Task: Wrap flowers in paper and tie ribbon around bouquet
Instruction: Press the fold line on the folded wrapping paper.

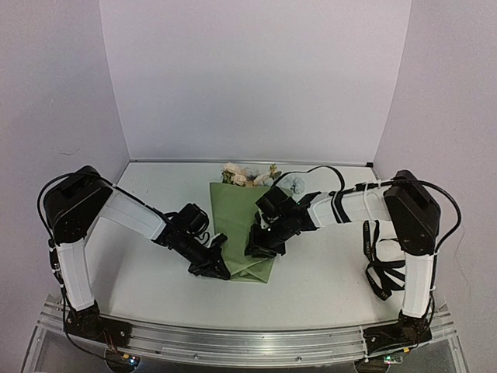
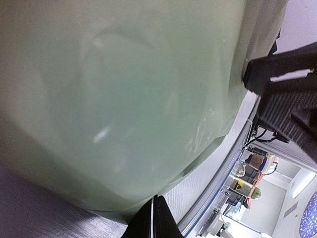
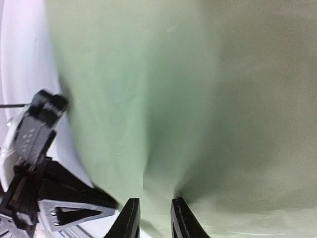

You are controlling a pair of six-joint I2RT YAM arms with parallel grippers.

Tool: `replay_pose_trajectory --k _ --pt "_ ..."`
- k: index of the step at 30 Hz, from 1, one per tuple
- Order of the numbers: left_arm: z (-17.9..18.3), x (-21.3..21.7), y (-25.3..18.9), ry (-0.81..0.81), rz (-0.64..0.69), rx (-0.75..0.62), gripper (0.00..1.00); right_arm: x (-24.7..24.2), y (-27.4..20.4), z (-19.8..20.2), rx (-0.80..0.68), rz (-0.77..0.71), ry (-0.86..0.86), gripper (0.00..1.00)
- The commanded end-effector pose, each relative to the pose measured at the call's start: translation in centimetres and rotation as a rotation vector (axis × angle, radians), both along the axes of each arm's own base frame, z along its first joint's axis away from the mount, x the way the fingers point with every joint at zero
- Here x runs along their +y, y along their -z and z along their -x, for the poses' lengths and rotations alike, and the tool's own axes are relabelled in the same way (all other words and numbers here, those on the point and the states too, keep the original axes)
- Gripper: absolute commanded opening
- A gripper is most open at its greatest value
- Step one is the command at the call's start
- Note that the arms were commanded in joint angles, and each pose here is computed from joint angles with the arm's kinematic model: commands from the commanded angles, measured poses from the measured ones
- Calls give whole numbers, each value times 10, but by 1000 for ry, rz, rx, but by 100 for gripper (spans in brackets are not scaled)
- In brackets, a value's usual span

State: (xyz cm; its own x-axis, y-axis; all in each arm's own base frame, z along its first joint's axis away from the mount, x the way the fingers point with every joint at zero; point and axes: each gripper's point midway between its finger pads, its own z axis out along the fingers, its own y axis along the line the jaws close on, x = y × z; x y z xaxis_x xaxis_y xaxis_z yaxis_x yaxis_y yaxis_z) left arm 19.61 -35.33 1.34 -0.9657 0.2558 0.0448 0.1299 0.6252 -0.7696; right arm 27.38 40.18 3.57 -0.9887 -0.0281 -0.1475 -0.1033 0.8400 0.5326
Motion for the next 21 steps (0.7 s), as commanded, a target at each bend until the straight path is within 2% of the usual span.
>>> replay_pose_trajectory --k 1,8,15,21 --pt "2 3 10 -19 -25 -4 5 21 -17 9 14 -65 -12 23" --pt "-1 0 3 -20 -7 -17 5 22 13 20 69 -41 -5 22" --pt "-16 -9 -15 -46 69 -32 9 4 51 34 124 36 1 20" --pt "-27 -9 -14 -77 115 8 10 -4 61 38 140 61 1 19"
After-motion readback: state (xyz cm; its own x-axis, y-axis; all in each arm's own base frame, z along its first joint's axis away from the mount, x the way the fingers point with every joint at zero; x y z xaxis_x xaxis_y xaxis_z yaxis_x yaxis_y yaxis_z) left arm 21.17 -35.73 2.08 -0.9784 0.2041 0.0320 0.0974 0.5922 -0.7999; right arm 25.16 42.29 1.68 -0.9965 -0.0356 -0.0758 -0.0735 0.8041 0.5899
